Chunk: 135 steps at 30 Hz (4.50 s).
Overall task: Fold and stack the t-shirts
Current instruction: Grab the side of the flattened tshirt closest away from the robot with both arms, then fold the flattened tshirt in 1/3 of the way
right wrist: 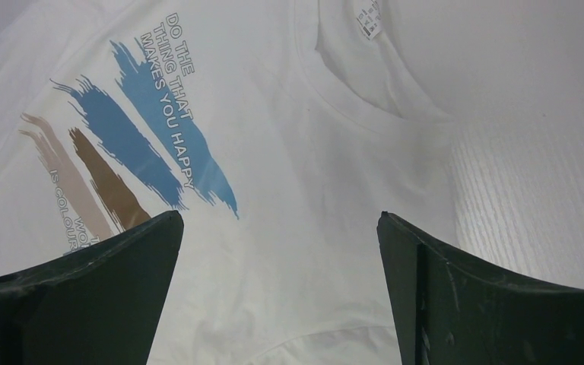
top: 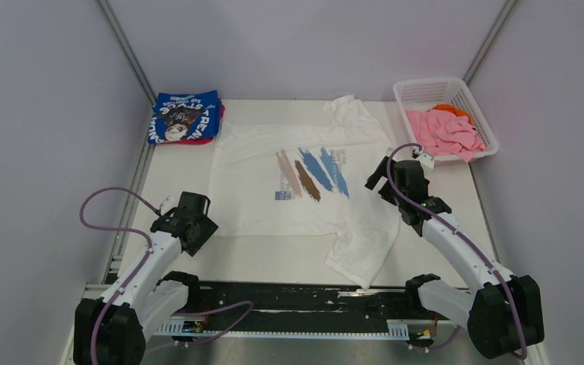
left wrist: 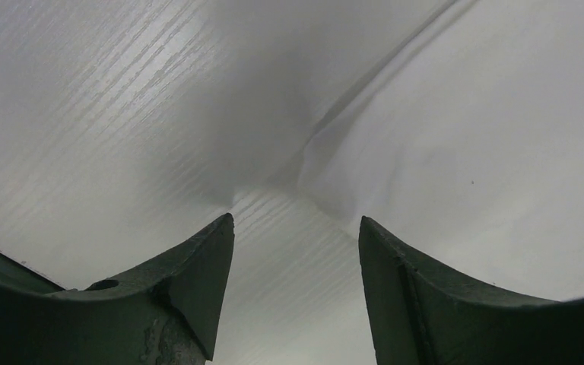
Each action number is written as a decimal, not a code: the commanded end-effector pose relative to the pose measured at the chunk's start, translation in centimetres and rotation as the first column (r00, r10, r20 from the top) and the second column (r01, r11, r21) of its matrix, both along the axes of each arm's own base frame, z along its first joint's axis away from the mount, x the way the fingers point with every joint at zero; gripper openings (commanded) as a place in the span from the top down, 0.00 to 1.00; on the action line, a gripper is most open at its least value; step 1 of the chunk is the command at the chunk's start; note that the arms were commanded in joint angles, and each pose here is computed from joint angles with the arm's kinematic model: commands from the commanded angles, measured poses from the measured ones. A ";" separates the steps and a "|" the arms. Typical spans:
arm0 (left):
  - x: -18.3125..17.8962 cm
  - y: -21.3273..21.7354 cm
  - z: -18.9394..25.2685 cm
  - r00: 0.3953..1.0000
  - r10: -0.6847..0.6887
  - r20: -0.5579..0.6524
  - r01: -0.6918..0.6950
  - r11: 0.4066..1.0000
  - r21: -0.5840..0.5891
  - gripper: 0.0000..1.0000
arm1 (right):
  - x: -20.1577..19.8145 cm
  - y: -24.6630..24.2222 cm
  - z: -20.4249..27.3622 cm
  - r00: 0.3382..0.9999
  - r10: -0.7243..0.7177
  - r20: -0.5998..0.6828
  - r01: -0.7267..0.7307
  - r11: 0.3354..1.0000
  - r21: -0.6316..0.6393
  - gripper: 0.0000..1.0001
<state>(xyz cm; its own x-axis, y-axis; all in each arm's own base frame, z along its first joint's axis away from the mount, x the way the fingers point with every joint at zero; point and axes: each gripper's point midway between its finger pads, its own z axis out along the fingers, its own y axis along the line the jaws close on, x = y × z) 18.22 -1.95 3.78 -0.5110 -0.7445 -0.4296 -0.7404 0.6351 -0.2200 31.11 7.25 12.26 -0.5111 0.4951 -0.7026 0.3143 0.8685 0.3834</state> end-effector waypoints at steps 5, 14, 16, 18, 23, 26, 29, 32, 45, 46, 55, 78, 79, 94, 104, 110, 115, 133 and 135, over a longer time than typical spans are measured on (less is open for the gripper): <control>2.8 0.1 -1.4 0.993 0.118 0.033 -0.117 0.993 -0.011 0.40 | 0.6 0.3 1.2 0.998 0.013 0.061 -0.013 1.000 0.007 0.00; 3.6 0.2 -2.6 0.992 0.128 0.020 -0.128 0.992 0.005 0.66 | 0.7 -0.1 0.6 0.999 -0.002 0.040 0.003 1.000 -0.010 0.00; 3.9 0.0 -2.7 0.993 0.120 0.018 -0.120 0.993 0.005 0.89 | 0.5 -0.7 0.1 1.000 -0.021 0.019 0.021 0.999 -0.039 0.00; 4.1 -0.1 -2.8 0.994 0.109 0.009 -0.109 0.994 0.007 1.00 | 0.1 -1.1 -0.5 0.999 -0.040 -0.020 0.039 0.997 -0.060 0.00; 4.2 1.0 -2.0 0.994 0.112 0.009 -0.112 0.991 0.069 1.00 | -2.1 0.4 -1.1 0.989 0.044 -0.138 -0.048 0.999 -0.024 0.01; 4.4 1.0 -1.6 0.994 0.103 0.023 -0.104 0.992 0.070 1.00 | -4.9 3.2 -2.2 0.954 0.189 -0.233 -0.191 0.981 0.017 0.05; 4.2 1.0 -1.5 0.995 0.098 0.020 -0.099 0.992 0.074 1.00 | -9.3 5.2 -4.4 0.882 0.272 -0.386 -0.277 0.960 0.044 0.10; 3.9 1.4 -1.5 0.994 0.108 0.021 -0.110 0.990 0.091 1.00 | -14.3 6.5 -6.0 0.787 0.313 -0.532 -0.337 0.940 0.056 0.15; 3.5 1.6 -1.0 0.993 0.111 0.026 -0.113 0.989 0.094 1.00 | -24.7 10.2 -8.8 0.518 0.457 -0.723 -0.488 0.852 0.189 0.54; 3.5 1.6 -1.1 0.994 0.111 0.025 -0.112 0.989 0.092 1.00 | -24.7 10.2 -9.2 0.514 0.448 -0.731 -0.481 0.857 0.186 0.56; 2.7 1.8 -1.0 0.993 0.116 0.005 -0.115 0.988 0.100 1.00 | -24.2 9.1 -13.1 0.536 0.319 -0.782 -0.414 0.906 0.087 0.71; 2.2 0.7 1.5 0.996 0.082 0.043 -0.083 0.996 0.026 1.00 | -19.4 10.2 -7.4 0.714 0.409 -0.568 -0.469 0.882 0.046 1.00; 2.7 0.5 1.6 0.995 0.082 0.053 -0.083 0.996 0.022 1.00 | -18.5 10.2 -7.1 0.720 0.416 -0.556 -0.471 0.881 0.049 1.00; 9.0 0.4 4.8 0.989 0.103 0.102 -0.109 0.992 0.056 1.00 | -6.4 8.6 -1.8 0.854 0.395 -0.338 -0.428 0.903 -0.027 1.00; 12.2 1.1 5.2 0.985 0.141 0.097 -0.149 0.986 0.078 1.00 | -0.1 6.7 1.7 0.907 0.348 -0.239 -0.374 0.924 -0.075 1.00; 13.7 1.8 5.9 0.975 0.178 0.133 -0.191 0.977 0.093 1.00 | 3.3 6.0 3.4 0.920 0.349 -0.179 -0.371 0.923 -0.103 1.00; 14.5 2.0 5.8 0.971 0.190 0.147 -0.205 0.975 0.091 1.00 | 5.6 5.9 3.7 0.907 0.382 -0.176 -0.408 0.902 -0.143 1.00; 17.4 3.7 2.9 0.961 0.252 0.113 -0.266 0.954 0.135 0.70 | 17.6 6.1 -0.7 0.854 0.456 -0.251 -0.514 0.812 -0.276 0.92; 18.1 4.1 3.3 0.962 0.243 0.126 -0.261 0.952 0.158 0.52 | 19.7 5.7 -1.5 0.871 0.419 -0.258 -0.485 0.819 -0.308 0.88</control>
